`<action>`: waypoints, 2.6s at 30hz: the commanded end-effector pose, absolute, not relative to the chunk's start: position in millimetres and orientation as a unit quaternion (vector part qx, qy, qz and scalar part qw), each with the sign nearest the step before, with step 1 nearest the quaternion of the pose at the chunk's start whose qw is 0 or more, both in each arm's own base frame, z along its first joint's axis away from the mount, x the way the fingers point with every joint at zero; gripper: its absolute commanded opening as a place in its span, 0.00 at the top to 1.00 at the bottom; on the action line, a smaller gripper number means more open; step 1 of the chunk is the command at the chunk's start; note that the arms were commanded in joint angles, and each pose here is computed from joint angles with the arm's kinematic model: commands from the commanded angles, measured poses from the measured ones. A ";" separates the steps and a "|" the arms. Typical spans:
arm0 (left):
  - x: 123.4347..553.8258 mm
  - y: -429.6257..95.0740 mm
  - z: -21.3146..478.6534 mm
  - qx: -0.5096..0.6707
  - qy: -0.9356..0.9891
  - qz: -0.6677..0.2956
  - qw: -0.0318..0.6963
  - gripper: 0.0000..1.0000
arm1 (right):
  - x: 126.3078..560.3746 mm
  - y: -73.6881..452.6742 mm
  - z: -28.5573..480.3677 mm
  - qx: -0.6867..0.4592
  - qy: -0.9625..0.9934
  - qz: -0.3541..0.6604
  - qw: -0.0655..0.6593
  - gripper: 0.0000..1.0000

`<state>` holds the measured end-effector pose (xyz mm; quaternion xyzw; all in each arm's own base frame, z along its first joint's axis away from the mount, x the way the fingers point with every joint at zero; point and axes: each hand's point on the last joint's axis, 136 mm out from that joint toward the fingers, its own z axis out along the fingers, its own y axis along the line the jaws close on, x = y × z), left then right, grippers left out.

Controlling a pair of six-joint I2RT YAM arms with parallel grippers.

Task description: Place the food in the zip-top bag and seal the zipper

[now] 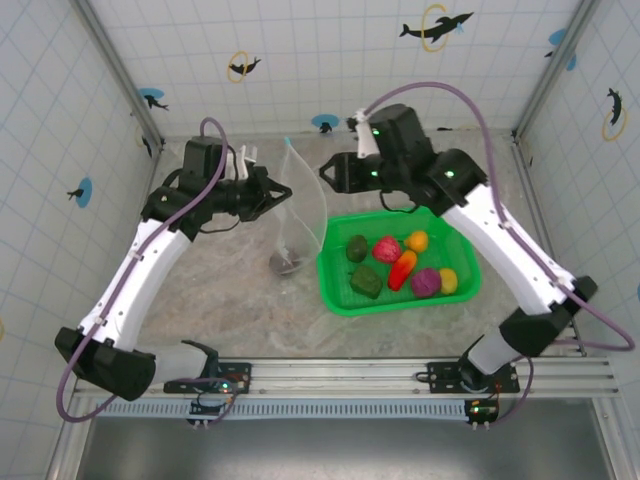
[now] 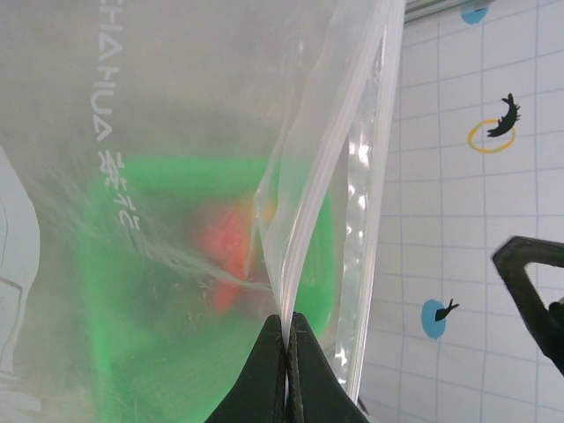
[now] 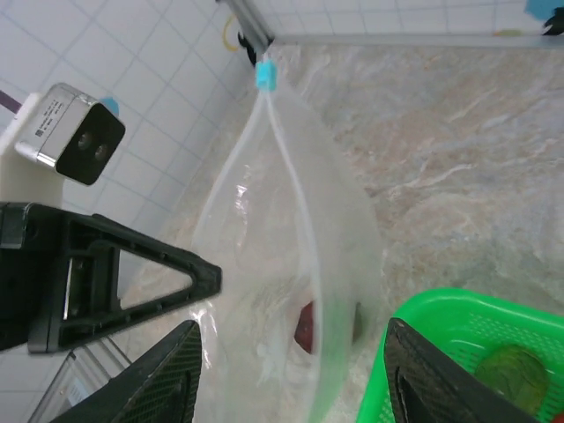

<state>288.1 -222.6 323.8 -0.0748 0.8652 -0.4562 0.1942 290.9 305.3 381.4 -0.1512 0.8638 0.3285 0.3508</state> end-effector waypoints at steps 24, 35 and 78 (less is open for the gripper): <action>263.8 -208.1 320.1 -0.043 0.895 -0.409 0.170 1.00 | 222.0 247.3 81.6 -0.232 0.959 0.104 0.123 0.16; 267.4 -207.1 313.8 -0.042 0.899 -0.400 0.172 1.00 | 217.7 243.2 35.7 -0.243 0.961 0.103 0.085 0.20; 290.1 -232.4 331.9 -0.069 0.847 -0.494 0.183 1.00 | 271.7 375.1 363.3 -0.189 0.818 0.432 0.330 0.49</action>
